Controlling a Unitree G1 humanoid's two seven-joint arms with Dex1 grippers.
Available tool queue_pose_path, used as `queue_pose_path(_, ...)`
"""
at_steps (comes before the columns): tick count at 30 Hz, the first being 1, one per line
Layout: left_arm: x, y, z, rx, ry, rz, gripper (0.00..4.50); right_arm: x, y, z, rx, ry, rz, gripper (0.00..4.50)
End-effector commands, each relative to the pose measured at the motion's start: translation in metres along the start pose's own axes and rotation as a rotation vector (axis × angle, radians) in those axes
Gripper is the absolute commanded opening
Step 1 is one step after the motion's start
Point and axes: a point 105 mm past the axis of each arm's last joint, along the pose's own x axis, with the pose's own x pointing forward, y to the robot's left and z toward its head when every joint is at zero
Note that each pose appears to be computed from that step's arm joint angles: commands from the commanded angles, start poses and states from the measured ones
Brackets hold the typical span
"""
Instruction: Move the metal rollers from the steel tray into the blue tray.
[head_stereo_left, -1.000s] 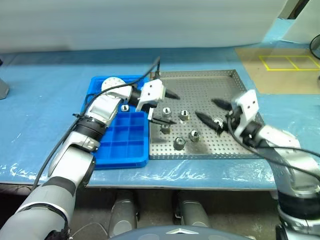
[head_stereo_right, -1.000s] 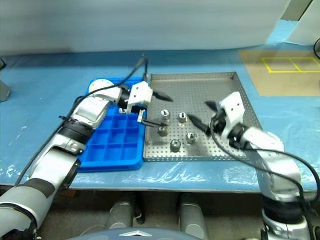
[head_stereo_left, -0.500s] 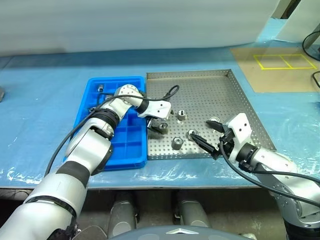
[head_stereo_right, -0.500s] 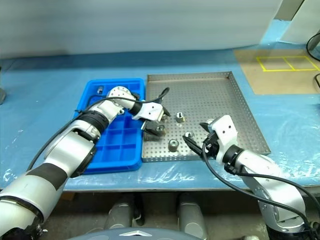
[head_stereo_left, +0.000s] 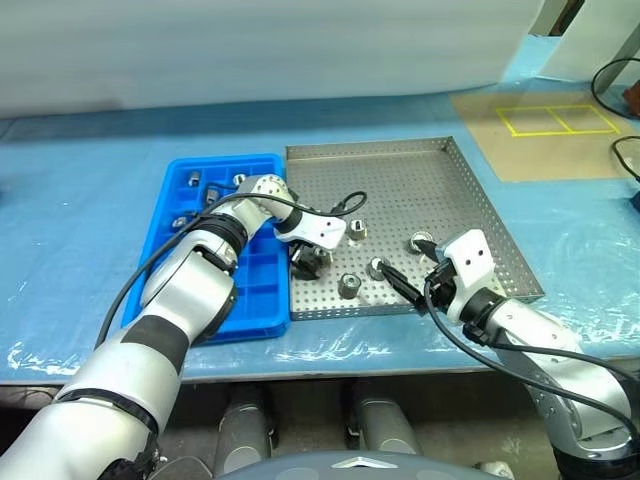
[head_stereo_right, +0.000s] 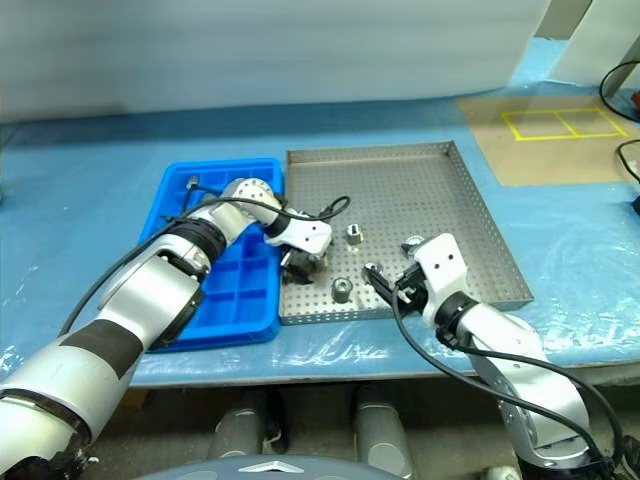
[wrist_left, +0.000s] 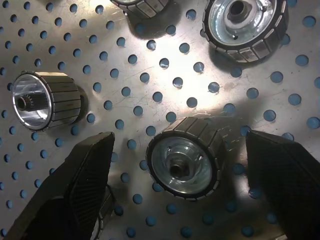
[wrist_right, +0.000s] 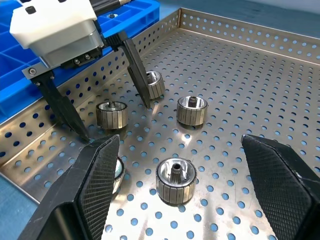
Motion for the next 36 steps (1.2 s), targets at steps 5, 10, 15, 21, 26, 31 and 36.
queue_pose_path(5, 0.011, -0.017, -0.021, -0.021, 0.115, -0.071, 3.56, -0.004, -0.023, 0.017, -0.060, -0.078, -0.145, 4.09)
queue_pose_path(10, 0.013, -0.018, -0.021, -0.034, 0.123, -0.072, 2.95, 0.000, -0.026, 0.026, -0.047, -0.125, -0.172, 4.09)
queue_pose_path(15, 0.013, -0.019, -0.026, -0.013, 0.136, -0.041, 2.42, 0.000, -0.045, 0.025, -0.071, -0.132, -0.290, 4.09)
queue_pose_path(21, 0.008, -0.015, -0.018, -0.036, 0.051, -0.014, 1.90, 0.006, -0.037, 0.028, -0.079, -0.148, -0.235, 4.09)
queue_pose_path(26, -0.003, -0.001, -0.004, -0.037, -0.052, 0.067, 1.90, 0.011, -0.030, 0.024, -0.096, -0.129, -0.198, 4.09)
queue_pose_path(31, -0.040, 0.011, 0.021, -0.038, -0.281, 0.128, 1.90, 0.018, -0.012, 0.022, -0.080, -0.124, -0.102, 4.09)
queue_pose_path(36, -0.098, 0.004, 0.037, -0.090, -0.504, 0.264, 1.90, 0.025, 0.007, 0.023, -0.072, -0.127, 0.041, 4.09)
